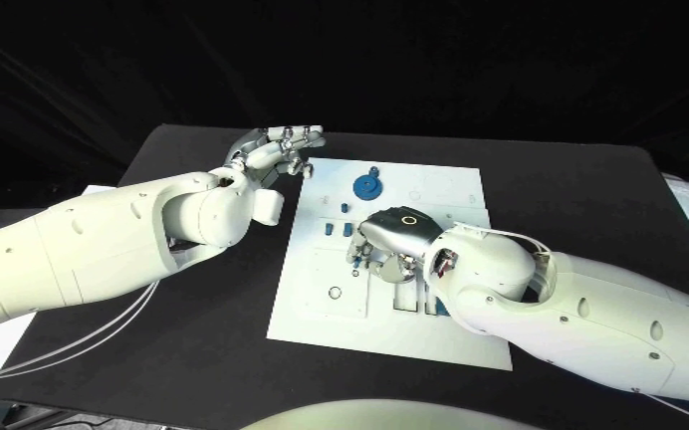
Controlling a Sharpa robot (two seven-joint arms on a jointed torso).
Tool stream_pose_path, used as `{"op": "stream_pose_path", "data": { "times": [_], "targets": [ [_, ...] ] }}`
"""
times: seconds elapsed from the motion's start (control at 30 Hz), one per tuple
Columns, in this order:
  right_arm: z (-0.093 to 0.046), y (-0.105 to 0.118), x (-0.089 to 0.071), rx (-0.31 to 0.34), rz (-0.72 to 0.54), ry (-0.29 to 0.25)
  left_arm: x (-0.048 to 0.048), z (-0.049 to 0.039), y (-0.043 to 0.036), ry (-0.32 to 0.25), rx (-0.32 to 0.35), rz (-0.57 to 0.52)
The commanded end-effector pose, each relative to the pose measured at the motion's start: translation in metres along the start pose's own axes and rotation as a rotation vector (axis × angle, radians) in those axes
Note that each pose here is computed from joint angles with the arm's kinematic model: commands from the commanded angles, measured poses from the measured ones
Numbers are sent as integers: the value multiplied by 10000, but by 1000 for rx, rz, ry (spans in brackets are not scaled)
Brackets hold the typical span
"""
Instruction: Assemble the parts on the task board
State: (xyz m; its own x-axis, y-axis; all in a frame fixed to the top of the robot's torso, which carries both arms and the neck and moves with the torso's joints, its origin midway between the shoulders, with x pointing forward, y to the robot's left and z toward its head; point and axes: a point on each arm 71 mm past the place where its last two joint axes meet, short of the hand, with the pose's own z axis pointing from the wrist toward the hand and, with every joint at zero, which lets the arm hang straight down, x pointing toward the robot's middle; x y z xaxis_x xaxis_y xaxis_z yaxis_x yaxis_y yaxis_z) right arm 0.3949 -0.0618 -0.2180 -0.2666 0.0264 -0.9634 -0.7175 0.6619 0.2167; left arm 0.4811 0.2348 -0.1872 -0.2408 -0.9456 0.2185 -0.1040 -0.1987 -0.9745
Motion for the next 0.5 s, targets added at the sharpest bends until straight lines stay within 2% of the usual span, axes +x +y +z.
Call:
{"op": "stream_pose_path", "data": {
  "times": [0.03,0.5],
  "targets": [
    [9,22,34,-17,-6,29,33,1,0,21,3,-8],
    [15,2,85,-7,-10,61,32,4,2,22,1,-9]
  ]
}}
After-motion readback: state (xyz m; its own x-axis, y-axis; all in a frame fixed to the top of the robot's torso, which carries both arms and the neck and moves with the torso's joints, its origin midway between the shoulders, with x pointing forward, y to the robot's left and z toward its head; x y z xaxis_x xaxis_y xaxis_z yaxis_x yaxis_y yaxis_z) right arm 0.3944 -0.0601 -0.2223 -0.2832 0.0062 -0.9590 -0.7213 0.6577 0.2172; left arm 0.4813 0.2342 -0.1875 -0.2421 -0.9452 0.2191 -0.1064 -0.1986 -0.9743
